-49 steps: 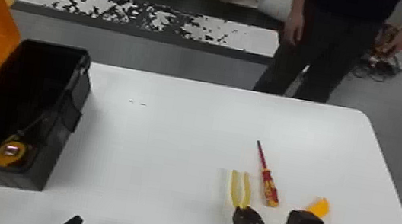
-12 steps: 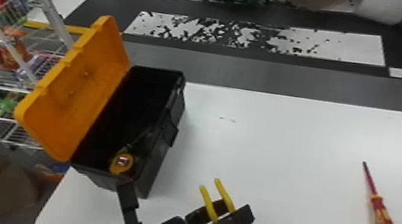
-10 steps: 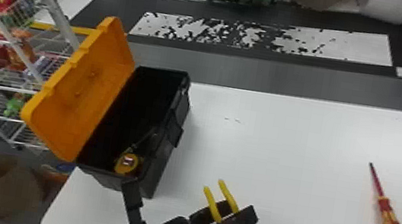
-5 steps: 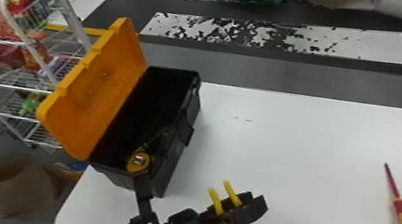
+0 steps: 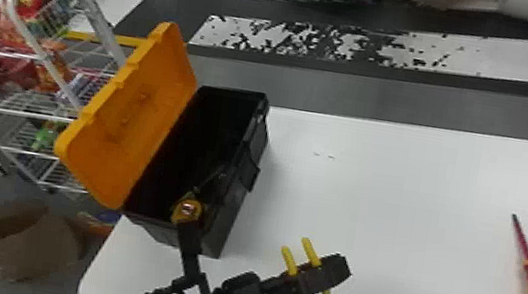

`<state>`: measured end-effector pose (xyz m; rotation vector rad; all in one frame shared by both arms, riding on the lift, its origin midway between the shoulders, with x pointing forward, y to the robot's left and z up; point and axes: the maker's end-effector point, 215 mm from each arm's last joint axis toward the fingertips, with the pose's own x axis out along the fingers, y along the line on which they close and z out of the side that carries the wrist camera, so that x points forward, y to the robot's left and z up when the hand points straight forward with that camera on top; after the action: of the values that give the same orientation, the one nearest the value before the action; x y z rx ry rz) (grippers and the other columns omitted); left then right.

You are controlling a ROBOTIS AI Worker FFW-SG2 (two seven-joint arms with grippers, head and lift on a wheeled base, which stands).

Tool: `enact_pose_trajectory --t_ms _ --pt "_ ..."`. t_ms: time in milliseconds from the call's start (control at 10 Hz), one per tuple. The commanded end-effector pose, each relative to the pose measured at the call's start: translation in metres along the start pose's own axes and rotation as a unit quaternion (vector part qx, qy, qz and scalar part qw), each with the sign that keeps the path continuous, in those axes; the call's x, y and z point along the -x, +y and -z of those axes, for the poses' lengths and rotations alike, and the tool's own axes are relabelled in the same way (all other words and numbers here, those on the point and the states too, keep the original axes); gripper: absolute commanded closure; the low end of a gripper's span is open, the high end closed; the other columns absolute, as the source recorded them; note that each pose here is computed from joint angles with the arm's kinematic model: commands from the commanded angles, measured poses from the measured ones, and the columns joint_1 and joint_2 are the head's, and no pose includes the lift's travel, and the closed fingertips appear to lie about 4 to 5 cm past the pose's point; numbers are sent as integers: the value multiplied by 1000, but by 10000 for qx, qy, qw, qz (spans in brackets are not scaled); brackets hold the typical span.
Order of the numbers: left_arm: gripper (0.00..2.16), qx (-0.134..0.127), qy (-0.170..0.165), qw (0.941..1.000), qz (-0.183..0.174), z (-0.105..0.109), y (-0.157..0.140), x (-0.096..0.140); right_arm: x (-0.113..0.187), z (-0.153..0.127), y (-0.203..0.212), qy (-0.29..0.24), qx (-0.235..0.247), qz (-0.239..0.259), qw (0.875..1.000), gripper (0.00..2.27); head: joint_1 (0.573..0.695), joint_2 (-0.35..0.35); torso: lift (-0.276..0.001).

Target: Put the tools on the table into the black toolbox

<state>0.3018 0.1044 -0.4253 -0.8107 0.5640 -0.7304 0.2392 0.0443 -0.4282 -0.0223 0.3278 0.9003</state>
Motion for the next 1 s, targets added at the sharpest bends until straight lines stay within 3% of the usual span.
enact_pose_trajectory --t_ms 0,100,300,400,500,900 --pt "2135 44 63 10000 -33 2 2 0 -1 1 -4 22 -39 117 9999 2256 695 325 -75" --pt "2135 44 62 10000 -57 2 3 0 -1 1 -9 16 -62 262 9996 1875 695 322 -75" --pt "2135 23 49 10000 -60 -1 3 0 -1 0 -13 6 -81 376 9993 491 695 315 -75" --pt "2135 39 41 10000 -57 0 3 0 0 0 -15 3 -88 414 9991 238 695 311 -75" --pt "2135 39 42 10000 -72 0 4 0 -1 0 -16 -1 -131 456 9989 49 695 298 -75" --pt "2135 -1 9 9999 -148 -6 8 0 9 5 -20 14 -260 595 9979 33 695 296 -75"
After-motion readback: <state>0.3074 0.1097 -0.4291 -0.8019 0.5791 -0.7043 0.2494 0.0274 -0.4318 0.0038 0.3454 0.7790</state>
